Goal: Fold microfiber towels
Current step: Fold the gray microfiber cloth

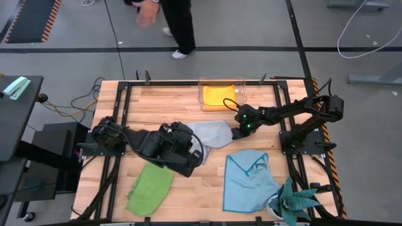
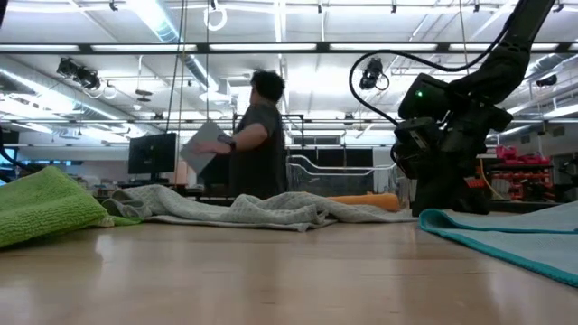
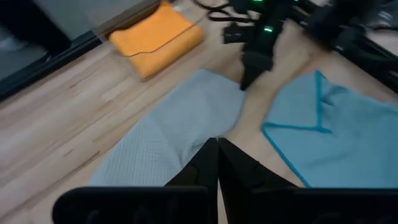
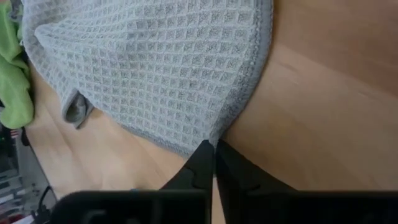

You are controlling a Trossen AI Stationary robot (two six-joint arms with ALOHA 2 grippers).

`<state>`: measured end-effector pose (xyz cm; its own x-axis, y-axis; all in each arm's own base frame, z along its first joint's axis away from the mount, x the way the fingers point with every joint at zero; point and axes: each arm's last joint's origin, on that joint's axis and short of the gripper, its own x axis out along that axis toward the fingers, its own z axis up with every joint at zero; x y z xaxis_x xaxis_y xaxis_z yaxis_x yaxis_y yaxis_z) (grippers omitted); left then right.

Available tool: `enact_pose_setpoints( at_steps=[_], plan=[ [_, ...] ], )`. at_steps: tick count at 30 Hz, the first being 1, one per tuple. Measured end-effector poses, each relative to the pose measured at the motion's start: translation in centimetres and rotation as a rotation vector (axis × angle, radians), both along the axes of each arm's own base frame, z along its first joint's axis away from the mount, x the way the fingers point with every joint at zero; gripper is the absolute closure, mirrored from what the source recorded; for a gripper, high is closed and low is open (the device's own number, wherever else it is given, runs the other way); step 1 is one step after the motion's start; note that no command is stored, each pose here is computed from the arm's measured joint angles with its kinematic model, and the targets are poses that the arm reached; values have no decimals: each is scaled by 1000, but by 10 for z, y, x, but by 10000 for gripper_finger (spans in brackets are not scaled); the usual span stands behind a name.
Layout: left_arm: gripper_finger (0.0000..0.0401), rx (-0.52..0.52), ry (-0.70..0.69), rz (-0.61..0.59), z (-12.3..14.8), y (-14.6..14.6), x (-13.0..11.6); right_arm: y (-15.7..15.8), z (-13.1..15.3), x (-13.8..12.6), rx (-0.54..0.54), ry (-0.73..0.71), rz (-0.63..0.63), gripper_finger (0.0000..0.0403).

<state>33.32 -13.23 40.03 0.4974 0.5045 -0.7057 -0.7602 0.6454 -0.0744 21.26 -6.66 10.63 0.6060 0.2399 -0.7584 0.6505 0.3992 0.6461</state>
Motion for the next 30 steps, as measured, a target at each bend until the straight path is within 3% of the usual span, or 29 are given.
enact_pose_setpoints(
  at_steps=[5, 11, 24, 30],
  plan=[
    [390, -59, 53, 134, -30, 11, 9, 1, 1, 2, -31, -24, 20, 392],
    [375, -178, 209, 202, -85, 21, 20, 0, 11, 5, -62, -93, 30, 398],
    [385, -388, 127, 190, -169, 38, 47, 0, 32, 3, -115, -199, 37, 402],
    [376, -493, 67, 164, -192, 40, 52, 1, 47, 0, -147, -269, 30, 402]
  ],
)
